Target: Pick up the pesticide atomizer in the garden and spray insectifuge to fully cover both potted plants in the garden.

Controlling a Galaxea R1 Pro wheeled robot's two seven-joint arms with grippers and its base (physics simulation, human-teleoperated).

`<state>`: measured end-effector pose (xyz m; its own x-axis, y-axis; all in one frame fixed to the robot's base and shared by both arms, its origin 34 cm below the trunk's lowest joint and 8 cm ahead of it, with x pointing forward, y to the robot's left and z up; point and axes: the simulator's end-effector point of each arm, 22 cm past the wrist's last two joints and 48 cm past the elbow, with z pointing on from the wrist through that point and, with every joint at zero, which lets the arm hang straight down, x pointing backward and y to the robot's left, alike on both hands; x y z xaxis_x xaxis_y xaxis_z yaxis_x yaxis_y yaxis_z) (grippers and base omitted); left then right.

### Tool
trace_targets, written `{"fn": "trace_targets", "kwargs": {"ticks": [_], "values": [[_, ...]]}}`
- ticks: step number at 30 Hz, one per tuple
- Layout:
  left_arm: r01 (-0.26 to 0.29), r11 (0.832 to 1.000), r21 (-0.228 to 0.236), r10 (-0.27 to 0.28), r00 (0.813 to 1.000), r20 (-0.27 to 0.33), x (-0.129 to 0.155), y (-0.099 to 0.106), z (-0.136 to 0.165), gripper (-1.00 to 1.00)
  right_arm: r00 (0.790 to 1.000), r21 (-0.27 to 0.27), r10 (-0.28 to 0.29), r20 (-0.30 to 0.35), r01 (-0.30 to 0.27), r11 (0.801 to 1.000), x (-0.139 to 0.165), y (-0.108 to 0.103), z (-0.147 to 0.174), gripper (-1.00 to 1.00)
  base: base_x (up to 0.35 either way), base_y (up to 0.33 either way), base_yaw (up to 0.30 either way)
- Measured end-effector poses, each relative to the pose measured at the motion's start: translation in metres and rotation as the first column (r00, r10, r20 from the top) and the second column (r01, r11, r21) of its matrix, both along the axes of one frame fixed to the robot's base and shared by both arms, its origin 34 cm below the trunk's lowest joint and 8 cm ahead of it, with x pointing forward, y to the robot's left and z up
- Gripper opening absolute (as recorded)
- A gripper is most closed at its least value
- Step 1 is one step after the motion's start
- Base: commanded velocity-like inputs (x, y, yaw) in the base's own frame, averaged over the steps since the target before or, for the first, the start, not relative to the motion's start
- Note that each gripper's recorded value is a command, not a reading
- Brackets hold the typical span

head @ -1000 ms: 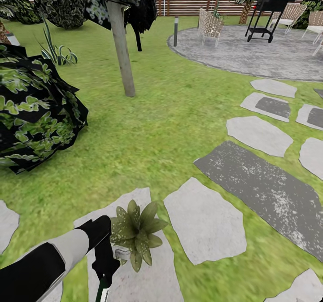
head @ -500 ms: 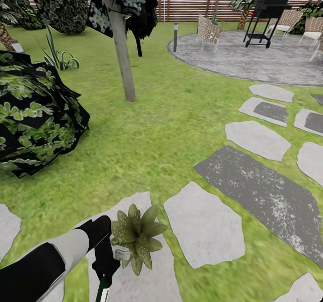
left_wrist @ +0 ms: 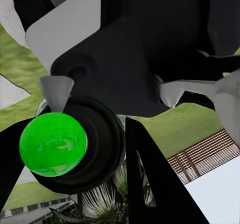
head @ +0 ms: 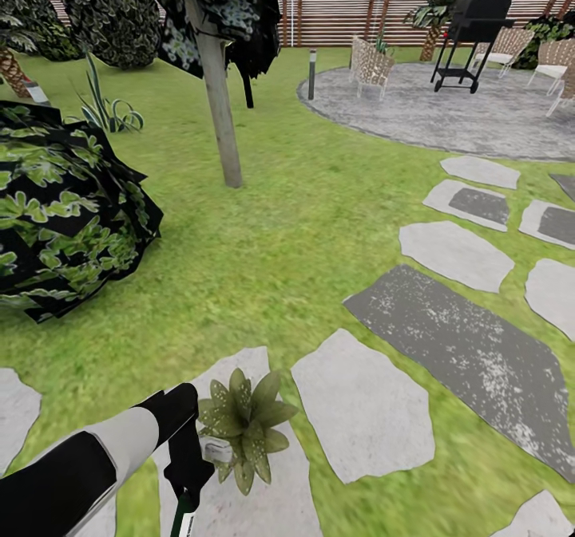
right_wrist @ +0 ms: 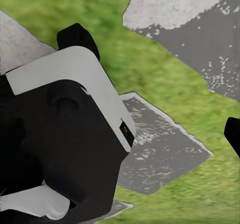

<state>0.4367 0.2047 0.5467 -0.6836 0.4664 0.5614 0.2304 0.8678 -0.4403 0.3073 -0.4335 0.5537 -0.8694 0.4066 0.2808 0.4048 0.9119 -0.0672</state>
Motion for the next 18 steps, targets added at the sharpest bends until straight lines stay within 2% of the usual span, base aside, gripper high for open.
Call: {"fn": "trace_targets", "kwargs": {"ticks": [5, 14, 18], "values": [[-0.001, 1.000, 0.001, 0.001, 1.000, 0.001, 0.0003, 0.0002, 0.0081, -1.00, 1.000, 0.000, 0.000, 0.000, 0.000, 1.000, 0.0001, -0.0001, 0.0083, 1.00, 0.000, 0.000, 0.044], [0.001, 1.000, 0.000, -0.001, 1.000, -0.001, -0.0004, -0.0003, 0.0073, -1.00, 1.000, -0.001, 0.001, -0.003, -0.001, 1.000, -0.0005, -0.0003, 0.0079, 1.00, 0.000, -0.005, 0.207], [0.002, 1.000, 0.001, -0.002, 1.000, -0.001, -0.0004, -0.0001, 0.0069, -1.00, 1.000, 0.000, -0.001, -0.003, 0.001, 1.000, -0.0007, 0.0000, 0.0079, 1.00, 0.000, -0.236, 0.040]]}}
